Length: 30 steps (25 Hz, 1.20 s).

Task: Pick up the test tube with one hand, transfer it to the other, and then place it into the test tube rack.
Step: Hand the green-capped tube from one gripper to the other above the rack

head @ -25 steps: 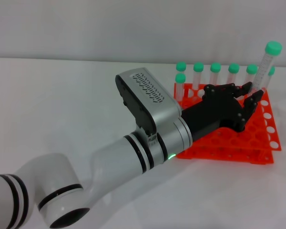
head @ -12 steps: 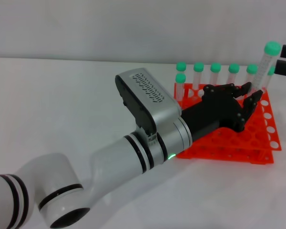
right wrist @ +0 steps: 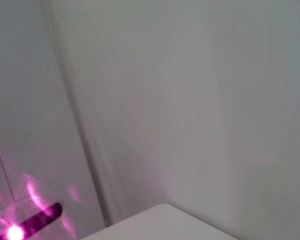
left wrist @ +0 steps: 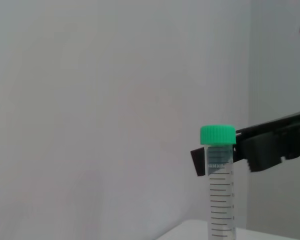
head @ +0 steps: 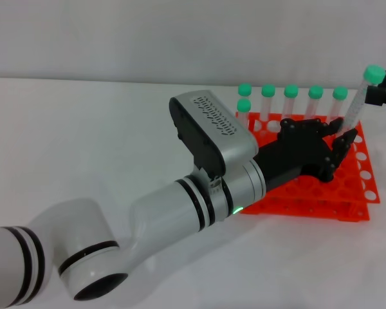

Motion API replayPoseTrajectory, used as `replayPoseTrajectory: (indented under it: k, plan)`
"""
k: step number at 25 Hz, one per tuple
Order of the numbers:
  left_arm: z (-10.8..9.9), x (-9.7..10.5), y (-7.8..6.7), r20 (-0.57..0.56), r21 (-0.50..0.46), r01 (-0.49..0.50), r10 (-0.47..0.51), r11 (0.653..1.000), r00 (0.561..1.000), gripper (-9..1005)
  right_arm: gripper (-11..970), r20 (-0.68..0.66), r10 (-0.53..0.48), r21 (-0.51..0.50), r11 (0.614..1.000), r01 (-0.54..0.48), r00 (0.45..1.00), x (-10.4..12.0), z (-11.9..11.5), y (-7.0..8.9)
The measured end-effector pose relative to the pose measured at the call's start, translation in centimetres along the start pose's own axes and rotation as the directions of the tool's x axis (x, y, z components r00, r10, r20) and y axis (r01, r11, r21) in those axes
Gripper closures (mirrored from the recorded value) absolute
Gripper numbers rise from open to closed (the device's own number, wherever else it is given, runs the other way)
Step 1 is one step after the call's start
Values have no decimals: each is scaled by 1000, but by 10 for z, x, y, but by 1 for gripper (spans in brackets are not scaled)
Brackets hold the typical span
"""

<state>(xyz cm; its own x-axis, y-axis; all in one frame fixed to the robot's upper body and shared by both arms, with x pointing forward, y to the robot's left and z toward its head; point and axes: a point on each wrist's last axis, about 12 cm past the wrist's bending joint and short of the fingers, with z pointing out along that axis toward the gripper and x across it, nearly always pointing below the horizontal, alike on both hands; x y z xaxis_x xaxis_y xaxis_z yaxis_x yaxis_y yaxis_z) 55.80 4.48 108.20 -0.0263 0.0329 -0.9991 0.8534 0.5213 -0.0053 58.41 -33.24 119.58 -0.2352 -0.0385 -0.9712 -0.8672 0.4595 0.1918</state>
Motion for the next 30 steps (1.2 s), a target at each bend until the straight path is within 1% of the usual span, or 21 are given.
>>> replayPoseTrajectory:
  k: [3,8,16,27,30]
  plan:
    - [2,-1,0,-10,3,-2,2,1000,1000,813,381,-5,3,22,1000,-3,1000,1,0,-3]
    - [3,-1,0,-12,6,-3,3,1000,1000,813,391,-4,4,39,999,-4,1000,1,1,-5]
    - [3,-1,0,-12,6,-2,2,1000,1000,814,456,-1,4,42,999,-4,1000,3,1,-4]
    - [4,0,-3,-28,8,4,-3,1000,1000,814,672,2,16,38,999,-16,1000,7,-2,-3]
    - [3,1,-4,-27,7,5,-4,1000,1000,814,716,5,20,42,999,-20,1000,8,-3,-2]
